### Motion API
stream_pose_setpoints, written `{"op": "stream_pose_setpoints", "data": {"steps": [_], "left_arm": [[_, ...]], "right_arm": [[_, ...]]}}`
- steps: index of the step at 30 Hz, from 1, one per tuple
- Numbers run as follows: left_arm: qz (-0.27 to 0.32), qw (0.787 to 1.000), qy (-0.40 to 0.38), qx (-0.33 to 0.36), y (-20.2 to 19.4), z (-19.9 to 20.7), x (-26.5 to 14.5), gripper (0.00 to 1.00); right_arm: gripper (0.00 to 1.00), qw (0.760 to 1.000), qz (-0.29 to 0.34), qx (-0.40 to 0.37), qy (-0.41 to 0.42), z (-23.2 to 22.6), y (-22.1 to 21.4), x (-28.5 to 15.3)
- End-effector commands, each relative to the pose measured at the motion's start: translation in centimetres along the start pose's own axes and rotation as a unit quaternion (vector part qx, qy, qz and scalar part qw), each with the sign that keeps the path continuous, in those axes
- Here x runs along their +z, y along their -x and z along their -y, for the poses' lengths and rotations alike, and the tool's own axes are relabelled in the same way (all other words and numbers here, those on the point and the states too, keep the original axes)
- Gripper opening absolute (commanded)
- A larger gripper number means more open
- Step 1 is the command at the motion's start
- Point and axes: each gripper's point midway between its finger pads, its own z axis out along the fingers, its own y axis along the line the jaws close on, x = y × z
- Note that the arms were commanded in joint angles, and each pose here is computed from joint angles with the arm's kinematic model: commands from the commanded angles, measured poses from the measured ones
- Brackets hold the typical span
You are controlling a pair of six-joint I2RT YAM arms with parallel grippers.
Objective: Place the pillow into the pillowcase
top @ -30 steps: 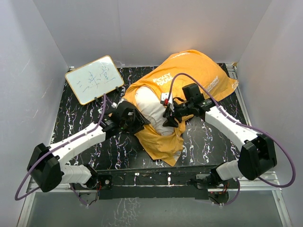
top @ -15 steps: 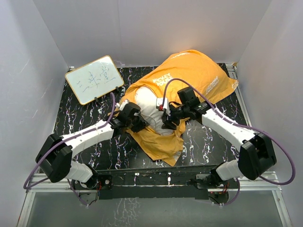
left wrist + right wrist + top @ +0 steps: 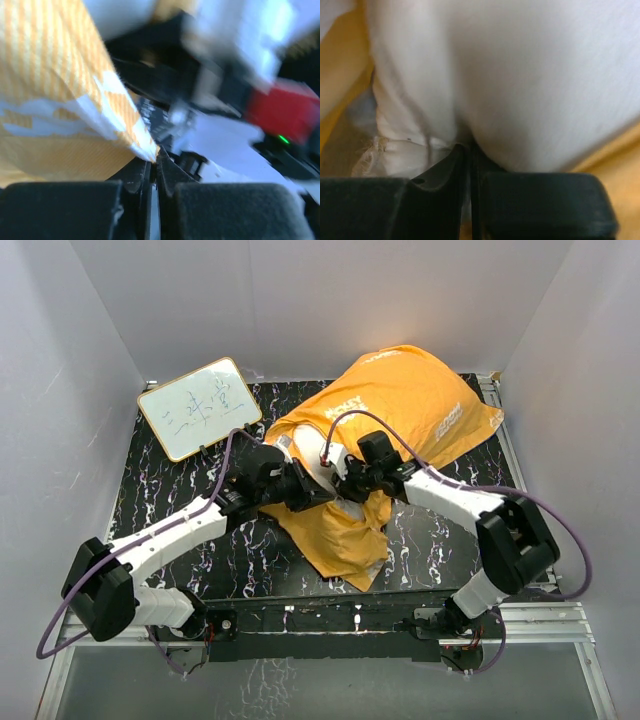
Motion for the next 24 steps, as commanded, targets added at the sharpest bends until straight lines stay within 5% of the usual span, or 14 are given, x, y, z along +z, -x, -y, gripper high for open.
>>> {"op": "stream_pose_setpoints", "data": {"steps": [1,4,7,11,17,24], "left_arm": [[-0.151,0.957,-0.243,0.050,-4.0,10.7,-5.6,0.00],[-0.147,0.937,-0.307,0.081,-3.7,13.4,-9.1,0.00],[-0.089,0.946,-0.305,0.070,-1.0,13.1,-10.0,0.00],[-0.027,0.976,-0.214,0.002,1.6,8.1,-6.7,0.00],[0.013,0.985,-0.159,-0.060,3.2,4.4,-3.4,0.00],[0.036,0.992,-0.105,0.058,4.8,4.8,-3.6,0.00]], "right_arm": [[0.08,0.990,-0.044,0.080,-0.107,6.0,-1.8,1.9],[0.08,0.992,-0.025,0.114,-0.049,5.4,-1.3,2.0],[0.11,0.986,0.027,0.117,0.119,0.7,0.3,0.1],[0.37,0.945,0.105,0.081,0.300,-5.4,3.1,-5.2],[0.56,0.949,0.167,0.024,0.268,-3.4,8.3,-11.2],[0.64,0.971,0.207,-0.046,0.107,1.3,12.9,-14.4]]}}
